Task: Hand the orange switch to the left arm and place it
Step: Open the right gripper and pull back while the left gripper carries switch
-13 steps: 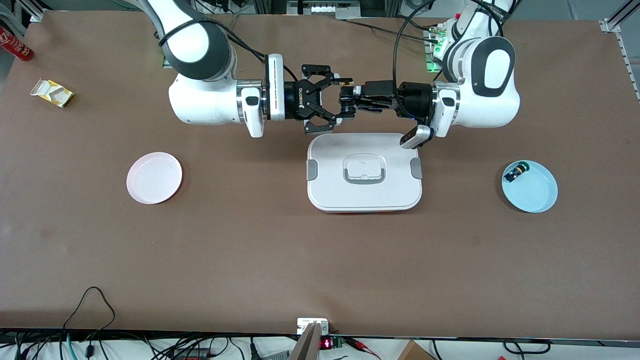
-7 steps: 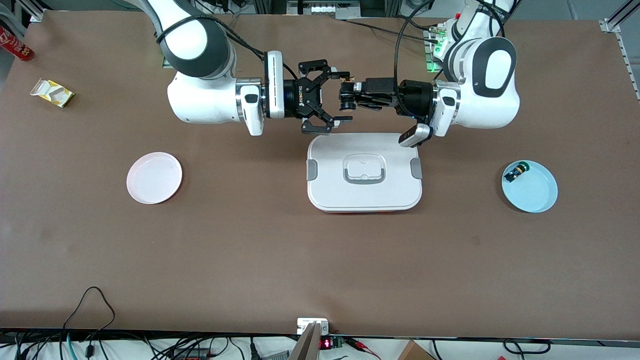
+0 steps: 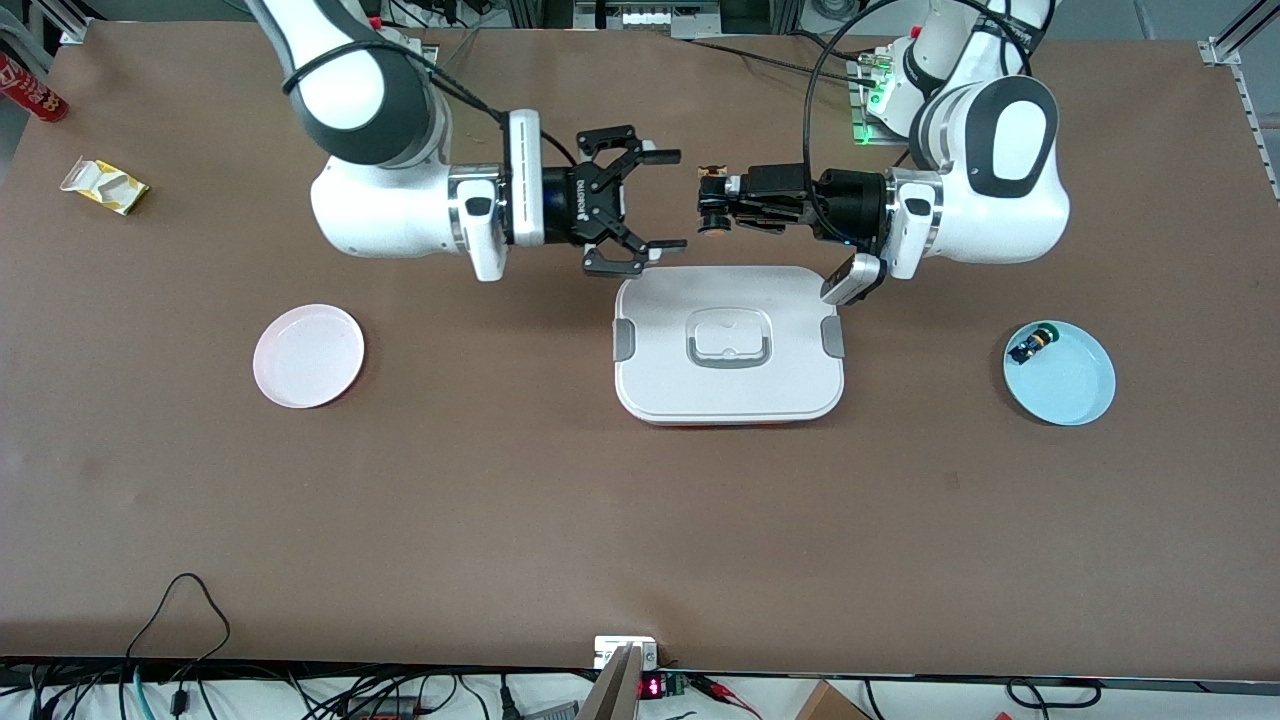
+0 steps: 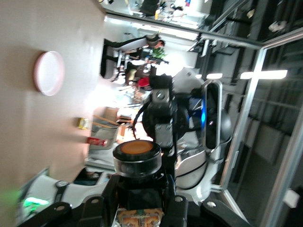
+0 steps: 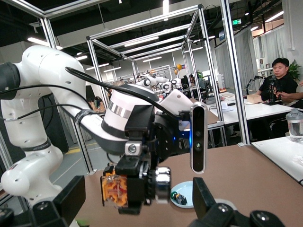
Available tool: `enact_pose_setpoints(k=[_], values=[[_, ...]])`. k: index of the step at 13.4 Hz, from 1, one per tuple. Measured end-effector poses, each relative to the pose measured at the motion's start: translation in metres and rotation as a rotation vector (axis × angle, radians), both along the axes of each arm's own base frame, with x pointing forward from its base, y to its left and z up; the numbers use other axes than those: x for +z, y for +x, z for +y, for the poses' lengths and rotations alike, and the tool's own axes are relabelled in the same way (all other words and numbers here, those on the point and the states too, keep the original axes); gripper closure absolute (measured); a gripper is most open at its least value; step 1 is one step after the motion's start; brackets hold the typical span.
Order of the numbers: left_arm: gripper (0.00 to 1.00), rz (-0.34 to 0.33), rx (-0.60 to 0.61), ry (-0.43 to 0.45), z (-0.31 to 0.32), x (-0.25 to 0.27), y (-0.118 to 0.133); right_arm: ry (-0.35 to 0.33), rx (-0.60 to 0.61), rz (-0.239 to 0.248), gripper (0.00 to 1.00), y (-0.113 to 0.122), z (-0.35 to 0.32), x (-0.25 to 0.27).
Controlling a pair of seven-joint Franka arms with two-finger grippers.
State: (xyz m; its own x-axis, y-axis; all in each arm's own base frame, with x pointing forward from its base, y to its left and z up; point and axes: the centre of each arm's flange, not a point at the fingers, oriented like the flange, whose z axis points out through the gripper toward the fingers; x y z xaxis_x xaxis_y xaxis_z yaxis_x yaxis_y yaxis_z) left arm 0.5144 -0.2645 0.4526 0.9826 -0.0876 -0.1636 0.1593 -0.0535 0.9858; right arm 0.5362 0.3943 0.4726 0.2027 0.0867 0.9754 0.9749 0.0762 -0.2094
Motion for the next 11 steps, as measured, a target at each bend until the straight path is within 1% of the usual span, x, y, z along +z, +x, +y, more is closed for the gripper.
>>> enact_pose_setpoints(k=[1, 2, 4, 5, 6, 8, 10, 11], values=[[0.59, -0.03, -0.027, 0.049, 0.005, 0.0, 0.002, -0.025, 0.009, -0.019, 0.0, 0.009, -0.016, -0.001], [0.59, -0.058, -0.055, 0.106, 0.011, -0.002, 0.004, -0.044, 0.018, -0.024, 0.0, 0.017, -0.033, -0.001], [0.59, -0.102, -0.103, 0.213, 0.028, -0.011, 0.009, -0.065, 0.035, -0.017, 0.0, 0.032, -0.069, 0.001], [0.59, -0.126, -0.134, 0.27, 0.035, -0.016, 0.01, -0.073, 0.035, -0.006, 0.0, 0.04, -0.089, 0.0], [0.59, -0.146, -0.164, 0.327, 0.043, -0.021, 0.011, -0.082, 0.034, 0.016, 0.0, 0.046, -0.106, -0.001], [0.59, -0.187, -0.245, 0.455, 0.059, -0.031, 0.011, -0.125, 0.029, 0.085, 0.0, 0.054, -0.131, -0.005], [0.59, -0.246, -0.331, 0.602, 0.081, -0.031, 0.016, -0.194, 0.014, 0.155, 0.0, 0.056, -0.147, -0.001], [0.59, -0.272, -0.375, 0.662, 0.095, -0.024, 0.021, -0.236, 0.002, 0.201, 0.0, 0.055, -0.155, 0.006]])
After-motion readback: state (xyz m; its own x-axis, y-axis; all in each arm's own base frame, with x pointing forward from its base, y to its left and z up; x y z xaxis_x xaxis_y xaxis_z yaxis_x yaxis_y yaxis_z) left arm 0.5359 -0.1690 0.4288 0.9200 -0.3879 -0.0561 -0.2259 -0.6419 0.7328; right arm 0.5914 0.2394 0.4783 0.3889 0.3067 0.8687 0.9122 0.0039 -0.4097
